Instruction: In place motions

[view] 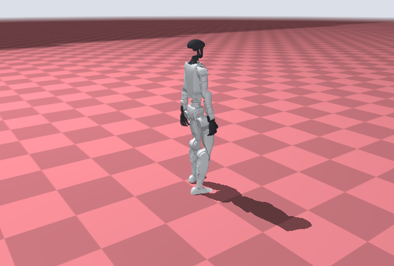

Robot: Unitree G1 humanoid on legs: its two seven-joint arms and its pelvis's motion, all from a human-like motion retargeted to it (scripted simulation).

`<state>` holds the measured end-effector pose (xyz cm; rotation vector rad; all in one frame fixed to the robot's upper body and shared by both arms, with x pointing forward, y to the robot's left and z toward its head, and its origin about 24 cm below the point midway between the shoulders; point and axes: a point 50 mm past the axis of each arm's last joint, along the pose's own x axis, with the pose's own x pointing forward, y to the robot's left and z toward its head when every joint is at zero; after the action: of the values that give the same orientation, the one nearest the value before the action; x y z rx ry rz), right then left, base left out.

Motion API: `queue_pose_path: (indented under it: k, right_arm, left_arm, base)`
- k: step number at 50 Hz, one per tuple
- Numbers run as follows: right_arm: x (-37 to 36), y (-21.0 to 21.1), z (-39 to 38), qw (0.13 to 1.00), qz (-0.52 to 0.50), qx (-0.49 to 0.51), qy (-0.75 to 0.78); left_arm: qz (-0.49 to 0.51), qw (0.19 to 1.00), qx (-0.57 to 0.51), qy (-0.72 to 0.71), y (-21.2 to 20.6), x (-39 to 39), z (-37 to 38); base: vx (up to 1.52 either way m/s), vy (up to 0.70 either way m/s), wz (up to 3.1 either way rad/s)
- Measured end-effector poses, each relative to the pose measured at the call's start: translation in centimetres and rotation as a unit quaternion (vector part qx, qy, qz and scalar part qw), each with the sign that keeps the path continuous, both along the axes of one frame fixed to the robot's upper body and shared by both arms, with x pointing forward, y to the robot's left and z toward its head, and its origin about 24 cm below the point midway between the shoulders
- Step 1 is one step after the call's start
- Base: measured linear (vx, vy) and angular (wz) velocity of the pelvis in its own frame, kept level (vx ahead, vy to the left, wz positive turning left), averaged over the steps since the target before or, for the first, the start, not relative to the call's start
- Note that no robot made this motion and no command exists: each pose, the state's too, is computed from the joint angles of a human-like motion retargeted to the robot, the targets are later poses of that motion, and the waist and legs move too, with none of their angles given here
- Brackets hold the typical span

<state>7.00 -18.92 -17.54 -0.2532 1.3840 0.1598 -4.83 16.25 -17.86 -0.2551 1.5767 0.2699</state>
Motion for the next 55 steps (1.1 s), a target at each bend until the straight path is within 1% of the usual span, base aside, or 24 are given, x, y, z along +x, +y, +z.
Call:
queue_pose_path:
  k: [5,10,13,20,24,28,35,38,44,50,55]
  right_arm:
    - [-3.3,-1.1,-0.2,0.998,-0.037,-0.002,0.059]
    - [-5.7,-2.1,-0.1,0.993,-0.066,-0.014,0.099]
    - [-6.2,-2.4,0.0,0.991,-0.058,-0.012,0.118]
    - [-6.4,-2.8,0.1,0.989,-0.002,-0.013,0.151]
    - [-5.6,-2.9,0.0,0.990,0.020,-0.014,0.141]
    - [-4.5,-2.6,0.0,0.993,0.021,-0.009,0.116]
    - [-2.1,-1.3,-0.1,0.998,-0.029,0.024,0.049]
    - [-0.5,-0.6,0.0,0.999,-0.016,0.037,0.019]
    - [2.2,0.6,0.4,0.998,-0.003,0.029,-0.055]
    - [1.4,0.3,0.3,0.998,0.001,0.019,-0.060]
    - [-2.4,-0.9,-0.2,1.000,-0.015,0.002,0.006]
  left_arm:
    - [-0.007,1.000,0.005,-0.003,-0.4,-0.1,0.0]
    - [-0.017,0.999,0.013,-0.025,0.6,1.4,-0.1]
    - [-0.016,0.998,0.028,-0.047,1.4,2.8,-0.2]
    - [-0.015,0.995,0.053,-0.080,2.6,4.7,-0.1]
    - [-0.019,0.995,0.055,-0.080,2.6,4.7,-0.1]
    - [-0.026,0.997,0.037,-0.063,1.9,3.8,-0.2]
    - [-0.052,0.997,0.007,-0.048,1.1,3.1,-0.2]
    - [-0.068,0.996,0.005,-0.051,1.5,3.1,-0.2]
    - [-0.081,0.996,0.023,-0.043,2.9,3.2,0.0]
    - [-0.065,0.997,0.027,-0.045,3.4,3.4,0.0]
    - [-0.074,0.995,0.045,-0.042,3.9,3.4,0.0]
  base:
    - [-0.01,0.01,-0.09]
    - [-0.02,-0.10,0.10]
    - [-0.02,-0.22,0.10]
    - [0.09,-0.23,0.01]
    - [0.30,-0.20,-0.10]
    - [0.38,-0.15,0.09]
    - [0.33,-0.18,-0.21]
    - [0.18,-0.10,-0.66]
    - [0.09,-0.12,-0.28]
    - [0.09,-0.07,0.55]
    - [0.22,0.02,0.27]
